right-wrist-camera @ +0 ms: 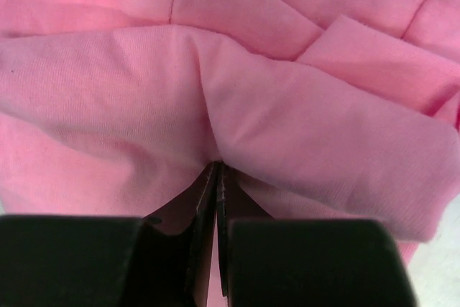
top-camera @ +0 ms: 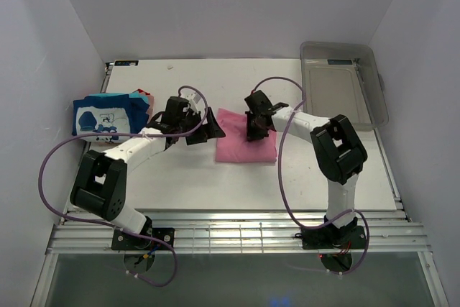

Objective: Fold and stack the t-shirts
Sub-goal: Put the neatly folded tshirt into the corner of the board with the left arm

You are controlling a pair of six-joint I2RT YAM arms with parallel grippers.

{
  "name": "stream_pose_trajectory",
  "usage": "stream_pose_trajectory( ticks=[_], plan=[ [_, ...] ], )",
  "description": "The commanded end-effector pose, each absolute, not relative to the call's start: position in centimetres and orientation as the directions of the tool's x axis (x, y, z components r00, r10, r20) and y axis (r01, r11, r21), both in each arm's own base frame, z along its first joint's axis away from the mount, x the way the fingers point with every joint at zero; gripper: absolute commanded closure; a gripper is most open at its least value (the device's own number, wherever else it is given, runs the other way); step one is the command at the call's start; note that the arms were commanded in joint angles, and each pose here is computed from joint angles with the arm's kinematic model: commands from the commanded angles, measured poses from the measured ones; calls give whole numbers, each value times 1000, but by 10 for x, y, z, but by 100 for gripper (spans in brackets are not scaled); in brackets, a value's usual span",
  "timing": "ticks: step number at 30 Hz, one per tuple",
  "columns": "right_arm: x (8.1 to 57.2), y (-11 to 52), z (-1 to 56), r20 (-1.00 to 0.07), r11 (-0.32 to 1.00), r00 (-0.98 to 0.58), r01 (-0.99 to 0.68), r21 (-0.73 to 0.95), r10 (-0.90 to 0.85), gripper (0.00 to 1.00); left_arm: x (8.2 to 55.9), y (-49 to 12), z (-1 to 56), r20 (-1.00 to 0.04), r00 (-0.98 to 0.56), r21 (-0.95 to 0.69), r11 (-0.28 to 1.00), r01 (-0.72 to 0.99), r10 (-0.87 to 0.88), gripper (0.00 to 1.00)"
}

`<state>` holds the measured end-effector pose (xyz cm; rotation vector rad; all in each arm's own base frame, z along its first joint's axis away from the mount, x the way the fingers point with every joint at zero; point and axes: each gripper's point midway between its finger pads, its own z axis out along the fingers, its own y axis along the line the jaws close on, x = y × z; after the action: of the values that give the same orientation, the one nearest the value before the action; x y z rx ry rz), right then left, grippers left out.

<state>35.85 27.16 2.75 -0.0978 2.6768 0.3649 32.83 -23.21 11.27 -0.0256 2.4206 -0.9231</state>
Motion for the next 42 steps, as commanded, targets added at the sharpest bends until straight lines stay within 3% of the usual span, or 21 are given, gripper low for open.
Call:
stream_pose_trajectory(
  ticks=[1,11,21,36,38,39,40,42],
  plan=[
    [301,256,-4,-292,981,-955,-99,169,-46,92,319,-228,100,-463,-865,-633,755,170,-194,2],
    [266,260,6,-305,979,-952,-96,181,-37,92,284,-213,47,-382,-905,-620,778,101,-187,2],
    [263,268,14,-316,976,-948,-110,191,-45,92,267,-224,22,-297,-914,-709,705,16,-277,2],
    [258,270,22,-336,973,-941,-113,199,-41,92,262,-305,10,-280,-940,-690,721,57,-194,2],
    [257,272,23,-338,972,-940,-116,205,-41,92,262,-304,8,-283,-940,-683,728,59,-189,14],
    [258,272,25,-344,971,-938,-116,211,-37,92,263,-304,6,-285,-941,-679,732,62,-185,26],
    [258,273,25,-346,969,-937,-119,215,-38,92,263,-302,3,-279,-943,-670,740,56,-182,54],
    [259,277,29,-356,964,-934,-125,235,-34,92,265,-301,-2,-273,-943,-654,756,39,-188,82]
  ],
)
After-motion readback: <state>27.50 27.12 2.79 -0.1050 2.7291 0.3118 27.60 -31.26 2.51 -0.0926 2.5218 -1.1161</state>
